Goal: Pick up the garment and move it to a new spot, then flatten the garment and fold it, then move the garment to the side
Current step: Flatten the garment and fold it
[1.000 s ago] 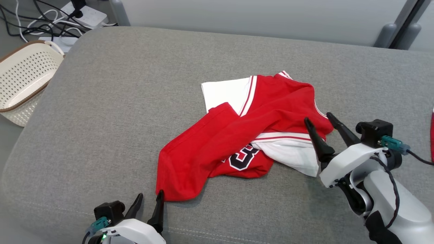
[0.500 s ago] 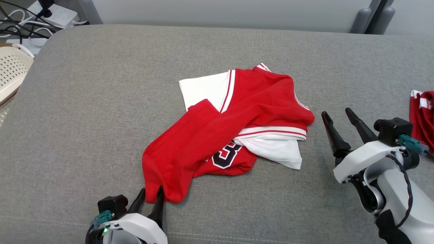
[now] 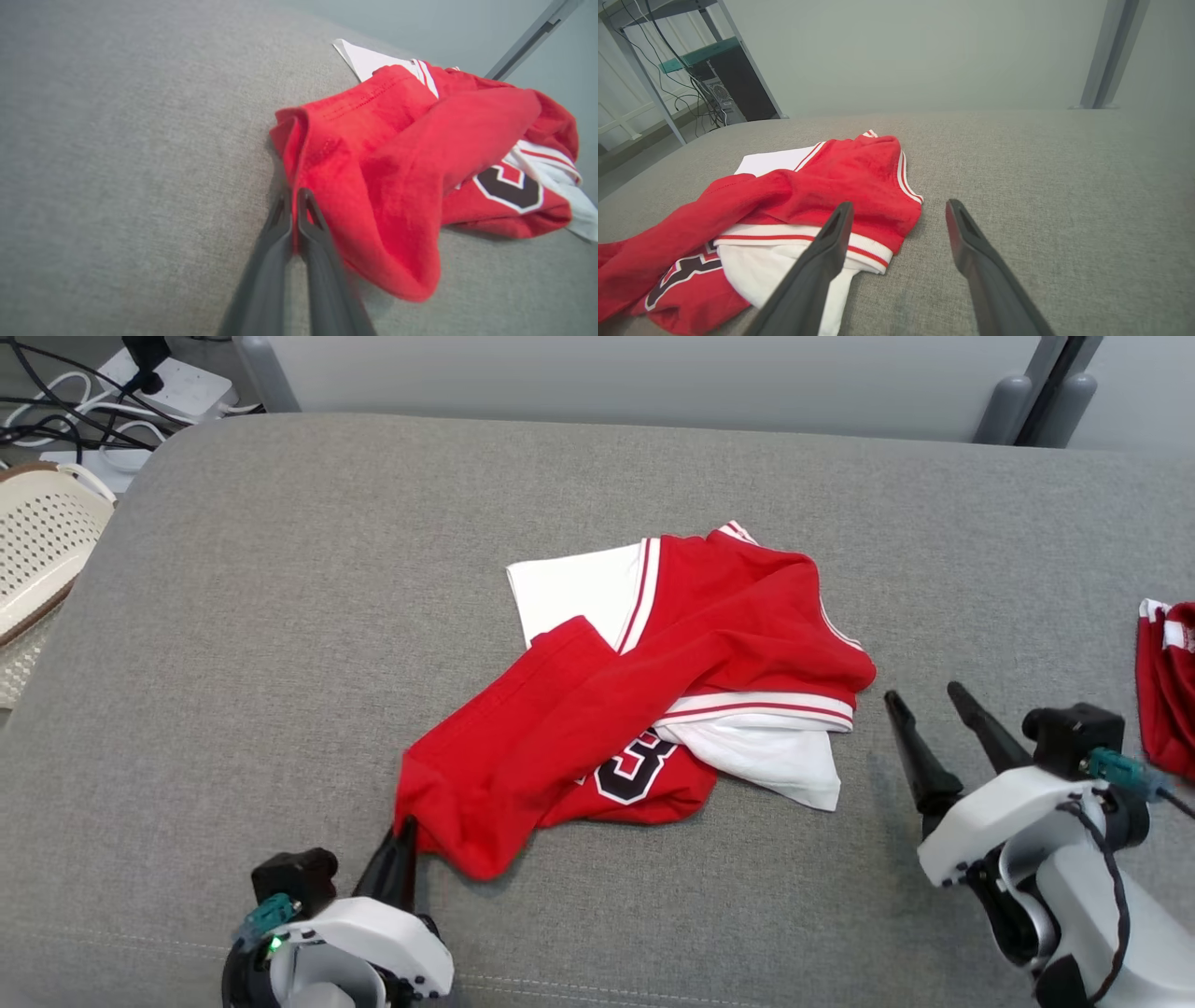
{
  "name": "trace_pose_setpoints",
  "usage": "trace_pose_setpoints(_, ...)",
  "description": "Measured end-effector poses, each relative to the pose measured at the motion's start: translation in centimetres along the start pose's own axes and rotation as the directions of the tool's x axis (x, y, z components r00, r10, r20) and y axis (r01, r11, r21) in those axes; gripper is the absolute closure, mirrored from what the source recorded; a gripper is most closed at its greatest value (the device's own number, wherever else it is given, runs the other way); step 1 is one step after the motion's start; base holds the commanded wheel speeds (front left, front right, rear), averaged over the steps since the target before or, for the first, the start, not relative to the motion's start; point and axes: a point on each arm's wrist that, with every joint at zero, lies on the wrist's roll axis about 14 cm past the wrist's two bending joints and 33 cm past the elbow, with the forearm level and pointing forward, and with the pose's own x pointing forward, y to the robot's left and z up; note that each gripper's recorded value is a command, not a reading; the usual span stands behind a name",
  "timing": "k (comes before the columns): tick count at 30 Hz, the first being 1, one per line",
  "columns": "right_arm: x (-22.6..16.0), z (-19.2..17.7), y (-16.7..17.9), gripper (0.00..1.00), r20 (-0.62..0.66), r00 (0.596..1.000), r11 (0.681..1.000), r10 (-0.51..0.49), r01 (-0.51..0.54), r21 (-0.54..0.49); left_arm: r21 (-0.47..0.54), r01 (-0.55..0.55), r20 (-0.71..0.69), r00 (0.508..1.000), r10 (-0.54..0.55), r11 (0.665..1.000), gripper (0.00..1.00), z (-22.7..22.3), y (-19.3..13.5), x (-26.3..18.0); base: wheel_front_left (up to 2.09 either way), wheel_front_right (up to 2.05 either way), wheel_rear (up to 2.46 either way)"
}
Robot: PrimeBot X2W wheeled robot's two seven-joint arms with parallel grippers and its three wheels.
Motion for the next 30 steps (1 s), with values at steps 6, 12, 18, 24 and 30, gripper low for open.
trace_pose_setpoints(6, -1.8, -3.9, 1.7, 0.0, -0.098, 0.995, 0.998, 0.037, -0.033, 0.045, 0.016, -0.076, 0.083, 0.994, 0.074, 0.997, 1.0, 2.2, 2.4, -1.0, 0.0, 0.0, 0.0)
trace_pose_setpoints(12, -2.5, -6.6, 4.1, 0.0, -0.173, 0.98, 0.992, 0.095, -0.08, 0.094, 0.015, -0.111, 0.107, 0.988, 0.109, 0.994, 1.0, 2.8, 3.6, -1.3, 0.0, 0.0, 0.0)
trace_pose_setpoints(18, -2.6, -8.3, 4.1, 0.0, -0.226, 0.969, 0.992, 0.097, -0.075, 0.104, 0.013, -0.123, 0.101, 0.988, 0.121, 0.992, 1.0, 2.6, 4.0, -1.4, 0.0, 0.0, 0.0)
trace_pose_setpoints(24, -1.5, -8.2, 4.5, 0.0, -0.234, 0.965, 0.989, 0.115, -0.09, 0.115, 0.014, -0.126, 0.091, 0.988, 0.125, 0.992, 1.0, 2.2, 4.2, -1.5, 0.0, 0.0, 0.0)
trace_pose_setpoints(30, -1.2, -8.5, 4.8, 0.5, -0.247, 0.961, 0.987, 0.126, -0.096, 0.129, 0.014, -0.123, 0.083, 0.989, 0.122, 0.992, 1.0, 2.0, 4.1, -1.5, 0.0, 0.0, 0.0)
